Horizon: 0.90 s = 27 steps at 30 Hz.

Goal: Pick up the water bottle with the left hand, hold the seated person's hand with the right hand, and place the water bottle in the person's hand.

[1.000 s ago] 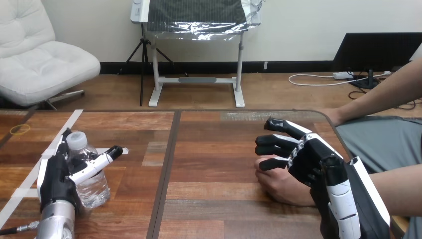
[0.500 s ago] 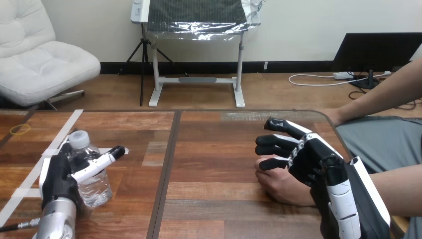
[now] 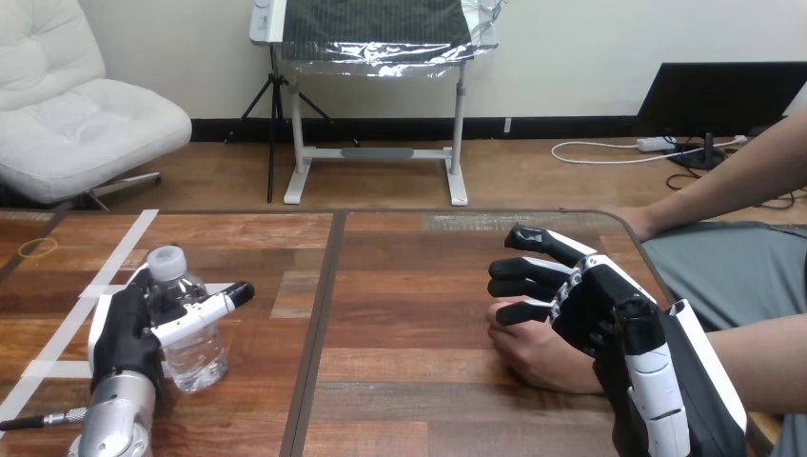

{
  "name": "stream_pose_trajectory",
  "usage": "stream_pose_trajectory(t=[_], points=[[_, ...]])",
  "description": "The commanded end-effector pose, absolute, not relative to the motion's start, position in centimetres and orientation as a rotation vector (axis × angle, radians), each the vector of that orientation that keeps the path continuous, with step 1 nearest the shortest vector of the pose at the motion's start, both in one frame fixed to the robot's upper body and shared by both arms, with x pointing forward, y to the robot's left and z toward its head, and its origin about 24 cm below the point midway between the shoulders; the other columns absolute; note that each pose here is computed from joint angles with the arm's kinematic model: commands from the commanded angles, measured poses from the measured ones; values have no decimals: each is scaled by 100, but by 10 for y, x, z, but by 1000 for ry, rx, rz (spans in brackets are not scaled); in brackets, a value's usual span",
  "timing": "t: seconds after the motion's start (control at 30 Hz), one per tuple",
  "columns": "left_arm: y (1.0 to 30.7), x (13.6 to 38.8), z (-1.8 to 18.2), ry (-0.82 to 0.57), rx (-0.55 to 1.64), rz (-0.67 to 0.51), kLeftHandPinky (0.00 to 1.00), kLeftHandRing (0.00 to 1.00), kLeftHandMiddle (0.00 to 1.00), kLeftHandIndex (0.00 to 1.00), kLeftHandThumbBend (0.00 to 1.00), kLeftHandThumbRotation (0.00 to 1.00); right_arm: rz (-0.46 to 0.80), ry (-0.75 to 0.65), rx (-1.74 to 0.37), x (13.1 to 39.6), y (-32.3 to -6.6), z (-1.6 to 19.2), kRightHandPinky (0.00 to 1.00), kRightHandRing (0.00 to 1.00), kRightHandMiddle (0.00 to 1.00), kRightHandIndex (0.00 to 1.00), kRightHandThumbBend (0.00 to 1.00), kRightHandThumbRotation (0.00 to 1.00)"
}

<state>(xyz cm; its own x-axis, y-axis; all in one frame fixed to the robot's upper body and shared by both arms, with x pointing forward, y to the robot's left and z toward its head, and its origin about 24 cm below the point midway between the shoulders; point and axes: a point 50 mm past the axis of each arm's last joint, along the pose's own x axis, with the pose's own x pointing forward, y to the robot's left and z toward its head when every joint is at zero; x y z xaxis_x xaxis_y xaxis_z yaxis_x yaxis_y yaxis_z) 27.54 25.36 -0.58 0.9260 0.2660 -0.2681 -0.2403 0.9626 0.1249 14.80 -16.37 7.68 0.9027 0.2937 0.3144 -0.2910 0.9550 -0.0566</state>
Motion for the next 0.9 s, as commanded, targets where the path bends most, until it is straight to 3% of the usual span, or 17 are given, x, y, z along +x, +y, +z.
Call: stream_pose_trajectory(t=[0.0,0.4,0.87], points=[[248,291,19,172,120,266,66,72,75,77,83,0,315,-443,-23,156,-163,97,64,73,74,80,64,100],[244,290,19,132,195,316,40,46,50,52,68,0,314,-440,-17,156,-163,97,64,73,74,80,64,100],[239,289,21,113,219,323,32,37,43,45,61,0,316,-433,-19,158,-164,96,64,74,74,81,63,100]])
